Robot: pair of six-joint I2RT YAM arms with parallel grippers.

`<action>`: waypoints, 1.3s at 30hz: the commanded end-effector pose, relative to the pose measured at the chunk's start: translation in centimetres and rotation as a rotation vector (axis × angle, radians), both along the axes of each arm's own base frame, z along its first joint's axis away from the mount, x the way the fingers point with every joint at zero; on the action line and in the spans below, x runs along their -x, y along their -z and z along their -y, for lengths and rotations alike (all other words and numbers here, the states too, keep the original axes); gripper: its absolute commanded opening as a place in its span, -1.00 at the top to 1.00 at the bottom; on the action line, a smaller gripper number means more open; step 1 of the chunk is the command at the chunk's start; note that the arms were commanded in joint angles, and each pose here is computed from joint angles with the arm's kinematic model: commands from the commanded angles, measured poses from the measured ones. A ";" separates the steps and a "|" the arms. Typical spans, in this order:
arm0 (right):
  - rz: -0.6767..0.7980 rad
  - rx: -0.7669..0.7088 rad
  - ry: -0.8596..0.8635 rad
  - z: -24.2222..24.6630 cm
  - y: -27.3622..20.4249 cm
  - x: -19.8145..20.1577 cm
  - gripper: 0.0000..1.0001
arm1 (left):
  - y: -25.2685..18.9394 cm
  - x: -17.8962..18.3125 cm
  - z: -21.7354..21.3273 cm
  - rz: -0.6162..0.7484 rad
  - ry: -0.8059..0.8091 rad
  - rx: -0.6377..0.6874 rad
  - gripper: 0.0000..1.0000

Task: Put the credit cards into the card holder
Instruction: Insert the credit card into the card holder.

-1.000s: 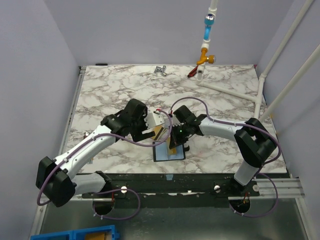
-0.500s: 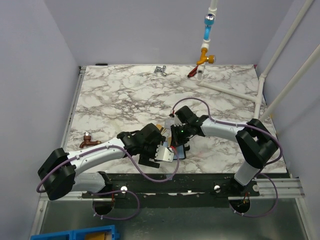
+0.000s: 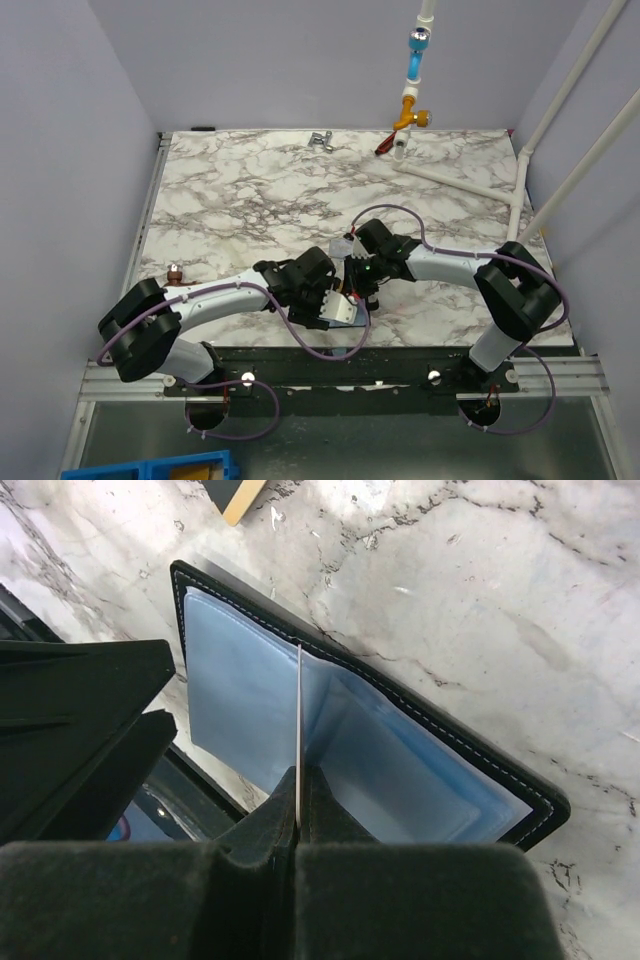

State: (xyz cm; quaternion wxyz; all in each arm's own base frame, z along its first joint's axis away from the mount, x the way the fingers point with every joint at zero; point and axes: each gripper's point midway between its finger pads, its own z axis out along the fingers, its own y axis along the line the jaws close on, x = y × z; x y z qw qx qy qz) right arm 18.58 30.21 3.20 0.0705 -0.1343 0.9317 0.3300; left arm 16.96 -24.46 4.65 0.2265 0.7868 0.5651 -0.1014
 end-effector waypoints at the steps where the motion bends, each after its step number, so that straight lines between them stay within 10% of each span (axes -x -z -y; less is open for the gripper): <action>1: -0.006 -0.019 0.024 -0.3 -0.7 0.2 0.99 | 1.1 0.5 -0.1 0.010 0.075 -0.004 -0.36; 23: 0.002 -0.008 0.179 1.2 -0.4 0.0 0.97 | 2.4 0.7 1.1 -0.107 -0.100 -0.076 0.33; 39: -0.013 0.039 0.229 3.2 -0.2 1.0 0.43 | 2.5 1.1 0.8 -0.148 -0.202 -0.086 0.45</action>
